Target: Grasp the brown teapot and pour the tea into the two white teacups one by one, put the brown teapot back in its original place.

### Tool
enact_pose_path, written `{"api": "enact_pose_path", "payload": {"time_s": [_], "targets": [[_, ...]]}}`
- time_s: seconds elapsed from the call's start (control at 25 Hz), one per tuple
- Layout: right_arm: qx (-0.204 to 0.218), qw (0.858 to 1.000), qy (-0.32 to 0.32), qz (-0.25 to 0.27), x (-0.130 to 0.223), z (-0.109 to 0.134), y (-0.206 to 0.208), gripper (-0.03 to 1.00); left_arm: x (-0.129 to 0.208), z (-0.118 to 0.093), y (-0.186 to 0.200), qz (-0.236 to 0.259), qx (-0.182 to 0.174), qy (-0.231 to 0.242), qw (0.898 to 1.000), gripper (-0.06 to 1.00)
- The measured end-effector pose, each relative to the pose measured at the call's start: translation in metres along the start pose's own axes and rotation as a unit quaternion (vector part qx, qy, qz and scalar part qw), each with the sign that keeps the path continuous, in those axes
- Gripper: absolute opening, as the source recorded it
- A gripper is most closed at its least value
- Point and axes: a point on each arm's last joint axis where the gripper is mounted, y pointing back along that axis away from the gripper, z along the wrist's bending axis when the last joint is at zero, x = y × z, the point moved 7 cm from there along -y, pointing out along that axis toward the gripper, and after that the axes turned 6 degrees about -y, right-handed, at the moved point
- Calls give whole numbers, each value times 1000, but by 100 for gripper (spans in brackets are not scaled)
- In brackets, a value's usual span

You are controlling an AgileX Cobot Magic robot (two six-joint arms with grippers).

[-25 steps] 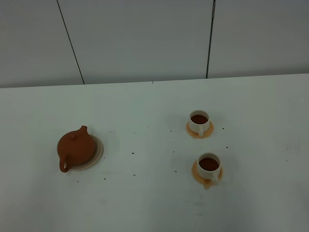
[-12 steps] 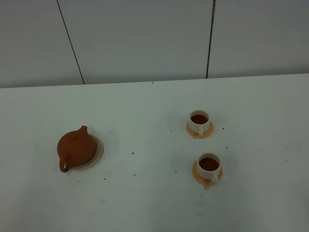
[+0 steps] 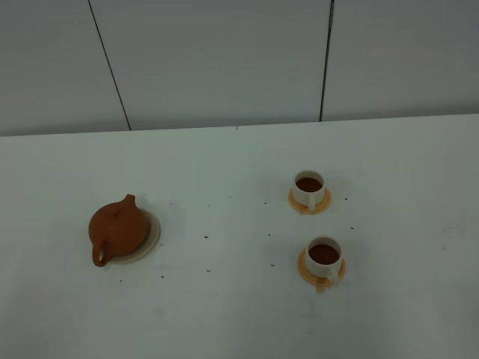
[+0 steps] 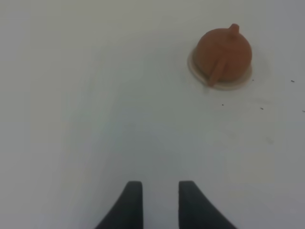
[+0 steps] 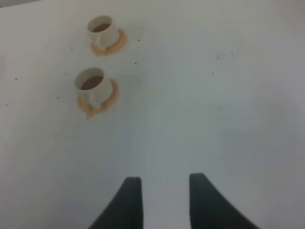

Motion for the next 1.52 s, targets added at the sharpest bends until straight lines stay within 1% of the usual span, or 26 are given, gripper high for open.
{"api": "enact_pose_path", "payload": {"time_s": [0.12, 0.32, 0.4, 0.64, 0.84, 1.52], "targets": [[0, 1000, 0, 0, 0, 0, 0, 24, 1, -3, 0, 4, 11, -5, 1000, 25], [0, 1000, 0, 0, 0, 0, 0, 24, 3, -15, 1, 6, 43, -23, 999, 25], [0, 1000, 0, 0, 0, 0, 0, 24, 4, -19, 2, 7, 46, -26, 999, 25], [0, 1000, 0, 0, 0, 0, 0, 24, 5, -22, 6, 7, -1, -25, 1000, 25], [0, 1000, 0, 0, 0, 0, 0, 24, 6, -23, 6, 9, -19, -36, 999, 25], [0, 1000, 1, 0, 0, 0, 0, 24, 6, -23, 6, 10, -22, -37, 999, 25]]}}
